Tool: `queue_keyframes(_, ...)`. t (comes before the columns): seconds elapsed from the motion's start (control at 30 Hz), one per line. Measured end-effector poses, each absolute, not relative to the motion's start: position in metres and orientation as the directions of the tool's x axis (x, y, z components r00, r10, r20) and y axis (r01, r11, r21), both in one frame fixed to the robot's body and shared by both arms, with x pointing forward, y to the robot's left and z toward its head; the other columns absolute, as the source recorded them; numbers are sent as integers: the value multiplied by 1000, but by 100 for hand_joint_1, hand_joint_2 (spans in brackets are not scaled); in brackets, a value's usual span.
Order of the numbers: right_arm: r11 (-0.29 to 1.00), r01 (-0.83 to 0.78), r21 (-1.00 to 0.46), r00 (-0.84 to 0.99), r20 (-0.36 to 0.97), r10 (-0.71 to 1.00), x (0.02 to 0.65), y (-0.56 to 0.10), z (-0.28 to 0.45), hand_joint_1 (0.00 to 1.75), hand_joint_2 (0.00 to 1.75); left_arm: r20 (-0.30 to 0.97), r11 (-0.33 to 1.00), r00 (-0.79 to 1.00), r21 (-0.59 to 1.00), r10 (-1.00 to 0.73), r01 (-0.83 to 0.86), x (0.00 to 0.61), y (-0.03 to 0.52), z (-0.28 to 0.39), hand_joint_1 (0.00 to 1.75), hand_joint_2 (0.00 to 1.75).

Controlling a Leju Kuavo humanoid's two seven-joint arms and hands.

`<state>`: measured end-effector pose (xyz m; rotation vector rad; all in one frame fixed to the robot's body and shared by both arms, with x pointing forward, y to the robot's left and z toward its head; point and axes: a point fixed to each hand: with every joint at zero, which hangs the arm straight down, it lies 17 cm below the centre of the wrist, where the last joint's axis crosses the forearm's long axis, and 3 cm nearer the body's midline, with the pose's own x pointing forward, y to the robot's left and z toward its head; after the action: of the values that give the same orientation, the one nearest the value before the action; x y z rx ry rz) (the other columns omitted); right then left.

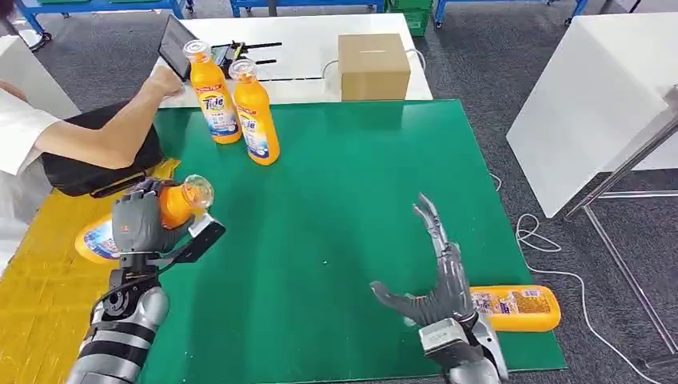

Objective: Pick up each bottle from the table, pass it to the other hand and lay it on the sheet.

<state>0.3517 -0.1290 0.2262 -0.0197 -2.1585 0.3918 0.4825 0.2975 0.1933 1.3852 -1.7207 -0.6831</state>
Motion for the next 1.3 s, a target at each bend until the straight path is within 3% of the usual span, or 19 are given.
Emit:
queue_keyframes(0.1,951,-118,-287,-586,793,167,351,-135,228,0,175,231,226,-58,819,-971,-527,482,301,190,175,175)
queue_keyframes(0.27,952,-79,-294,-605,773,189,347,-149,236,0,175,-7,-23,34,874,-999,-486,485,312,174,175,175)
queue_keyframes(0.4,944,-23,-330,-620,745,245,344,-165,243,0,175,-85,-130,134,918,-987,-374,493,352,140,175,175)
queue_keyframes(0.77,932,54,-358,-613,725,314,344,-195,245,0,175,-217,-247,199,959,-956,-141,499,424,71,175,175)
queue_keyframes(0.8,931,55,-360,-613,724,316,344,-196,245,0,175,-222,-250,200,960,-954,-127,499,426,67,0,175)
queue_keyframes(1.3,926,81,-369,-612,714,339,345,-203,246,0,175,-158,-191,187,966,-970,-177,496,436,64,0,175)
